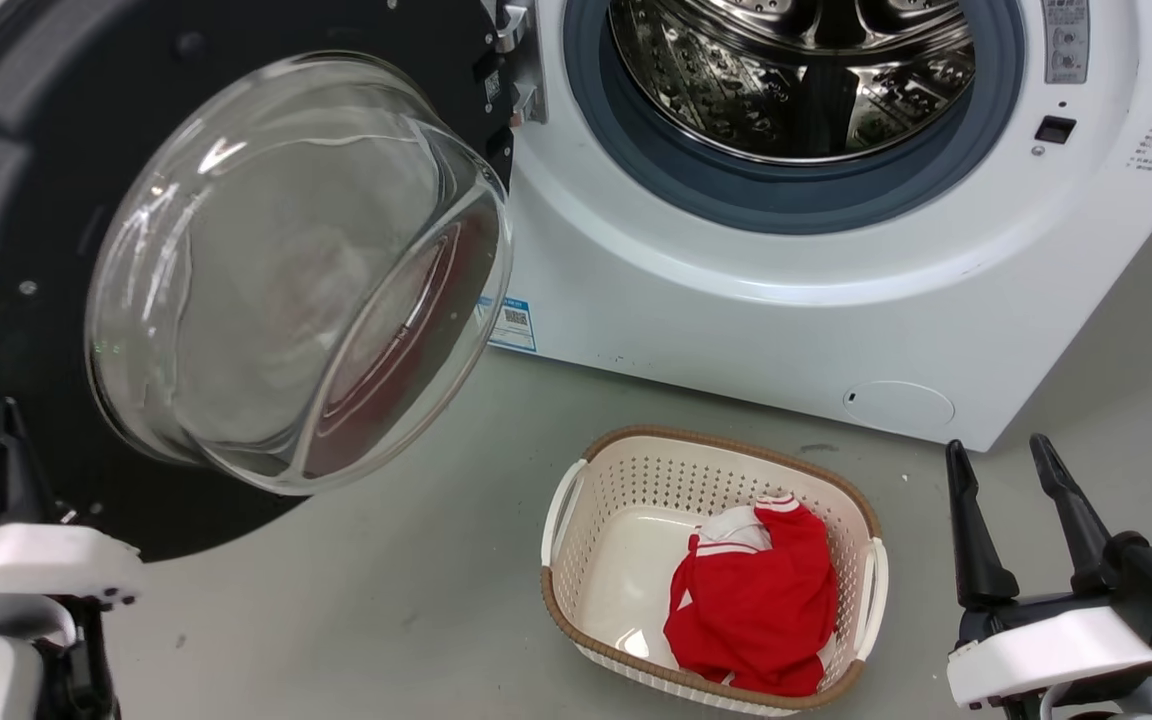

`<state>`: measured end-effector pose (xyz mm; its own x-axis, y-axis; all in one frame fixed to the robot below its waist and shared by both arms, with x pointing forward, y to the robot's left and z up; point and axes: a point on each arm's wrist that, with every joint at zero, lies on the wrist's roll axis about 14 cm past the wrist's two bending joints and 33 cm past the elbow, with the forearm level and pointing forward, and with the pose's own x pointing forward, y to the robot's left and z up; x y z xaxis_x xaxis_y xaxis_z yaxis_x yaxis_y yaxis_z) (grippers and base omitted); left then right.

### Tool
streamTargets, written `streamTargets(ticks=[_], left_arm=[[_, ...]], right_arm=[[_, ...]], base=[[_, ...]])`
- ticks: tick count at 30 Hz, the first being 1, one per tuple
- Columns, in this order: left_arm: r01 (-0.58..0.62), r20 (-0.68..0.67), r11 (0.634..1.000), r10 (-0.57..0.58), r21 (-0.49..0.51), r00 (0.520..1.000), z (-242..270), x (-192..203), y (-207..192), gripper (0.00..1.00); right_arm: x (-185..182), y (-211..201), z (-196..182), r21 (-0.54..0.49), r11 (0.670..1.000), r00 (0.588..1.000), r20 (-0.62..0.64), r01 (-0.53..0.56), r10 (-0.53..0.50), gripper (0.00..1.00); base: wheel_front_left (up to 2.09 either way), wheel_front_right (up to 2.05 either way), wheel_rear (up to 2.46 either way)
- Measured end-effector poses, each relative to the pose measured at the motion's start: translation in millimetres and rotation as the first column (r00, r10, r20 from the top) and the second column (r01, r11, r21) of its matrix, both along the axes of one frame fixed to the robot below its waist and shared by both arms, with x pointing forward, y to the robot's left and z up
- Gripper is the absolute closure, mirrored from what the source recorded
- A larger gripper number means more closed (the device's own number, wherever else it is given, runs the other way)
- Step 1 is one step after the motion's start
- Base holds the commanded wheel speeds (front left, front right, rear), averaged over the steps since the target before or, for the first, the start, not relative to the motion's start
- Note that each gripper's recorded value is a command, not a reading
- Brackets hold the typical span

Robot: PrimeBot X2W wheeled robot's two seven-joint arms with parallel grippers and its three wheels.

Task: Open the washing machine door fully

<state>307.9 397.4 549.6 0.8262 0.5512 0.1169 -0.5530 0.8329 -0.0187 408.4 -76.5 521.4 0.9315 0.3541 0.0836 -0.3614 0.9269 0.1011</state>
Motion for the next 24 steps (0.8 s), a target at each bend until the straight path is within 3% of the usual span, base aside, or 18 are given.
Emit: streamTargets(ticks=[14, 24], left_arm=[[-0.123, -0.051, 0.992, 0.123, 0.006, 0.991, -5, 8, 61, 1.0], [-0.129, -0.042, 0.991, 0.13, 0.032, 0.991, 1, 13, 68, 1.0]], right_arm=[[8, -5, -9, -0.007, 1.0, 1.0, -0.018, 0.017, -0.017, 0.0], [9, -9, -7, -0.009, 1.0, 1.0, -0.01, 0.028, -0.028, 0.0]], base=[[0.0, 0.0, 0.0], [0.0, 0.0, 0.0]])
